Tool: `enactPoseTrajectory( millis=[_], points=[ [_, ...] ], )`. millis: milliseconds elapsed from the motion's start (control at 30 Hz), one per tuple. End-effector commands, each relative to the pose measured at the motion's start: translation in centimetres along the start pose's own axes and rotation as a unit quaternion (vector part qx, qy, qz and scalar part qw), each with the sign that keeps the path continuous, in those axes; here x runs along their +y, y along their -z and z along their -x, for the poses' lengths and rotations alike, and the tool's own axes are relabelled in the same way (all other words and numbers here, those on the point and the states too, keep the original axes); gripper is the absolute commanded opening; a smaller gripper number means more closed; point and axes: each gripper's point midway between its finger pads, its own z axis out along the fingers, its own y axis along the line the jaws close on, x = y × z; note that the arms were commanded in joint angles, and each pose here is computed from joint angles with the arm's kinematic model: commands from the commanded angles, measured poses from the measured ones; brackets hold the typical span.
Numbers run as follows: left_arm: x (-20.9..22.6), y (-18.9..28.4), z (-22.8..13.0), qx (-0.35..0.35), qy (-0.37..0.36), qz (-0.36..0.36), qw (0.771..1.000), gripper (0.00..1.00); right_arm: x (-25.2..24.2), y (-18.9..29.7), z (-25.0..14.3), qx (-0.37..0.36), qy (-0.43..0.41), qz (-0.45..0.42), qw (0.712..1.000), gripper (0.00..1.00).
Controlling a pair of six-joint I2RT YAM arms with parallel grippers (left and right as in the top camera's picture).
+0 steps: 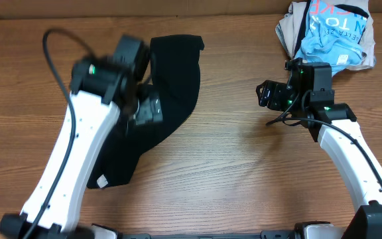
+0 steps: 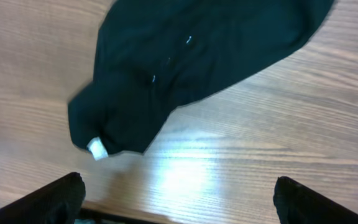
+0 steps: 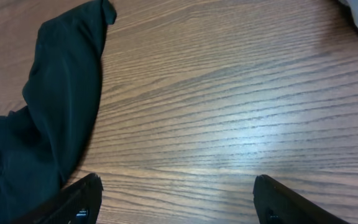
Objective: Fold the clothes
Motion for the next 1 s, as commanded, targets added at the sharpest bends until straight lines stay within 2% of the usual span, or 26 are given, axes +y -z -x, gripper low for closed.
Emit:
enactPoseTrajectory(
  millis=[0, 133, 200, 367, 533, 633, 733, 833, 967],
  points=[
    [1.0, -3.3, -2.9, 0.027, 0.069, 0.015, 0.997, 0.96, 0.8, 0.6, 1.4, -0.015, 0.003, 0.014, 1.0, 0.82],
    [2.1, -7.5, -5.2, 0.039, 0.083, 0.027, 0.995, 0.89, 1.4, 0.6, 1.2, -0.01, 0.003, 0.031, 0.999, 0.84],
    [2.4, -10.0, -6.1, 0.047, 0.082, 0.034, 0.995, 0.83, 1.4, 0.6, 1.2, -0.01, 0.003, 0.031, 0.999, 0.85],
    [2.8, -14.2, -7.2, 0.047, 0.082, 0.037, 0.995, 0.72, 1.4, 0.6, 1.1, -0.009, 0.002, 0.031, 0.999, 0.85],
    [3.6, -16.4, -6.6, 0.008, 0.083, 0.053, 0.995, 0.6, 1.3, 0.6, 1.0, -0.007, 0.002, 0.03, 1.0, 0.85],
    [3.8, -17.2, -5.7, -0.023, 0.082, 0.057, 0.995, 0.46, 1.3, 0.6, 1.1, -0.007, 0.002, 0.03, 1.0, 0.85],
    [3.5, -18.0, -4.9, -0.051, 0.078, 0.048, 0.995, 0.39, 1.3, 0.6, 1.1, -0.007, 0.002, 0.03, 1.0, 0.85],
    [3.2, -18.5, -4.4, -0.065, 0.061, 0.038, 0.995, 0.38, 1.3, 0.6, 1.0, -0.007, 0.002, 0.03, 1.0, 0.85],
    [3.3, -18.8, -3.9, -0.08, 0.046, 0.045, 0.995, 0.43, 1.3, 0.6, 1.1, -0.007, 0.002, 0.03, 1.0, 0.85]
  ],
)
